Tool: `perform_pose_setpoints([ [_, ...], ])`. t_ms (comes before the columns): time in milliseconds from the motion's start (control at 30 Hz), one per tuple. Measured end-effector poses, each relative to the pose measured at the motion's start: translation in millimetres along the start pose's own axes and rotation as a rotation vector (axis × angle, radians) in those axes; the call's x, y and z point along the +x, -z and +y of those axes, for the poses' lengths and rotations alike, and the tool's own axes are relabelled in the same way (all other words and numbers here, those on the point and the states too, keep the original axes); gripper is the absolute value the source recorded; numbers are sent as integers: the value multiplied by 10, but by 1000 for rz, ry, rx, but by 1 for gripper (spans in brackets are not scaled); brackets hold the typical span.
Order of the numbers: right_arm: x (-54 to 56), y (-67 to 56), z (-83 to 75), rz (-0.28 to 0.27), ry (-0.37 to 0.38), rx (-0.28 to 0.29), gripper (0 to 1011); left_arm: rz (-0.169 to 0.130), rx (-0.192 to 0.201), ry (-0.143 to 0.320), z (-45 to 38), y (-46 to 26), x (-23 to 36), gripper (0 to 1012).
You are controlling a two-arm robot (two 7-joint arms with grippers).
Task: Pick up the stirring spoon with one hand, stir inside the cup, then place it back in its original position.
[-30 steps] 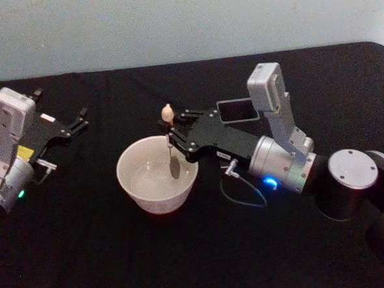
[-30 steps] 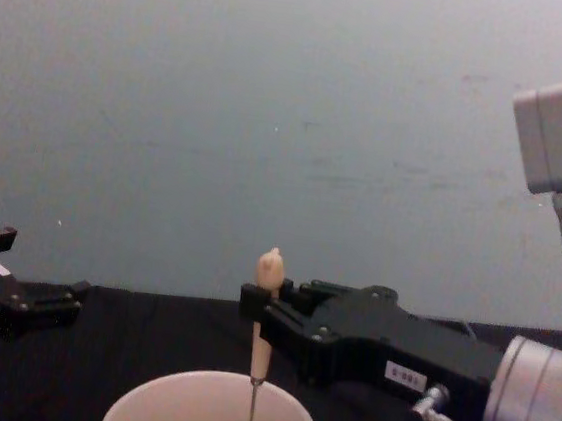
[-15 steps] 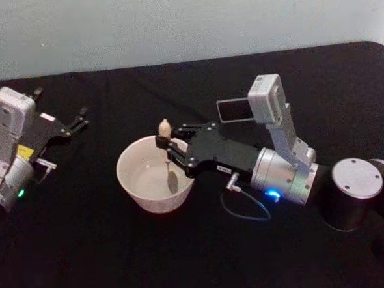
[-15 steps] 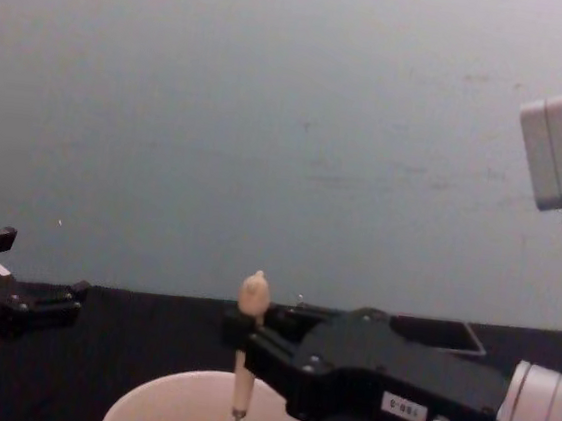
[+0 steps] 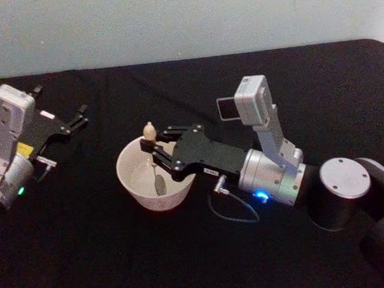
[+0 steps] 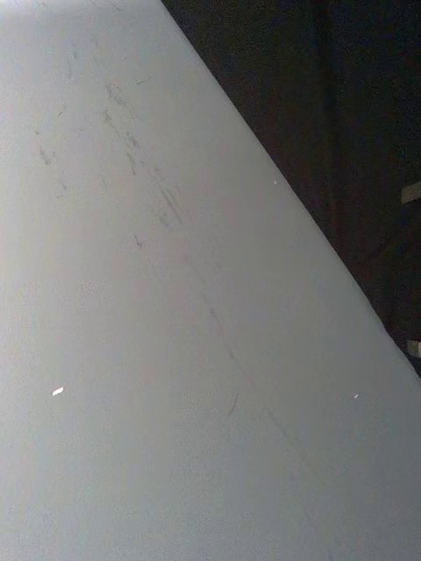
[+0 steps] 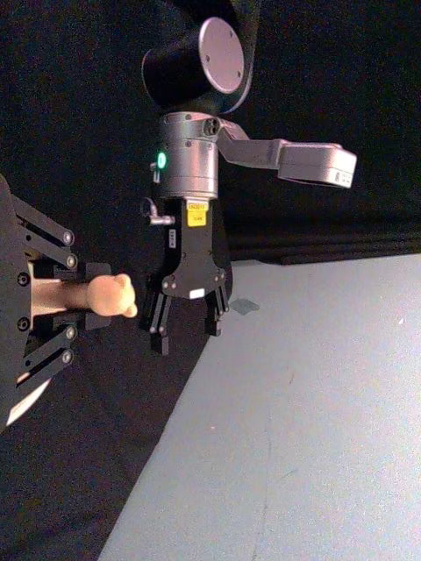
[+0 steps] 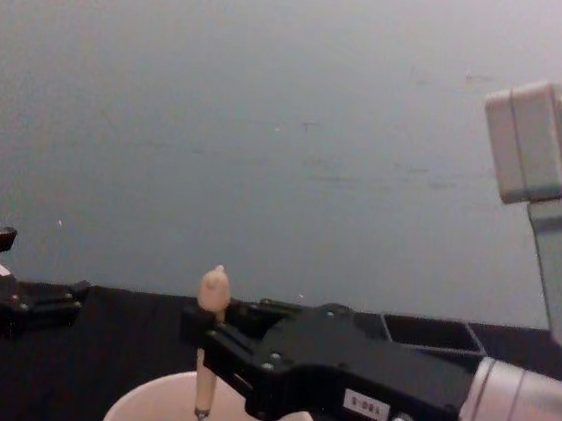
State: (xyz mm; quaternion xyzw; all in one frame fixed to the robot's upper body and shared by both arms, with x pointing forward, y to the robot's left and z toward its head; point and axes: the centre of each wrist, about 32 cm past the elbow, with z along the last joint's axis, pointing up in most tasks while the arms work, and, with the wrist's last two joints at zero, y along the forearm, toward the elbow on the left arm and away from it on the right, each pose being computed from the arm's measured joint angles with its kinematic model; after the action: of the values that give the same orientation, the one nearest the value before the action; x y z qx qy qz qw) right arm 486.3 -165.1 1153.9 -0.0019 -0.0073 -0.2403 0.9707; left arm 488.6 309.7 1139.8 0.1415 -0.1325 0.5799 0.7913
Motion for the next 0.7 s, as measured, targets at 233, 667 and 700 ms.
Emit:
perform_pose_setpoints([
  [233,8,-1,113,-2,13,10,210,0,0,0,0,0,0,1001],
  [667,105,-8,229,-9,61,22,210,0,0,0,0,0,0,1001],
  [700,113,-8,230,-10,64,22,210,0,0,0,0,0,0,1001],
])
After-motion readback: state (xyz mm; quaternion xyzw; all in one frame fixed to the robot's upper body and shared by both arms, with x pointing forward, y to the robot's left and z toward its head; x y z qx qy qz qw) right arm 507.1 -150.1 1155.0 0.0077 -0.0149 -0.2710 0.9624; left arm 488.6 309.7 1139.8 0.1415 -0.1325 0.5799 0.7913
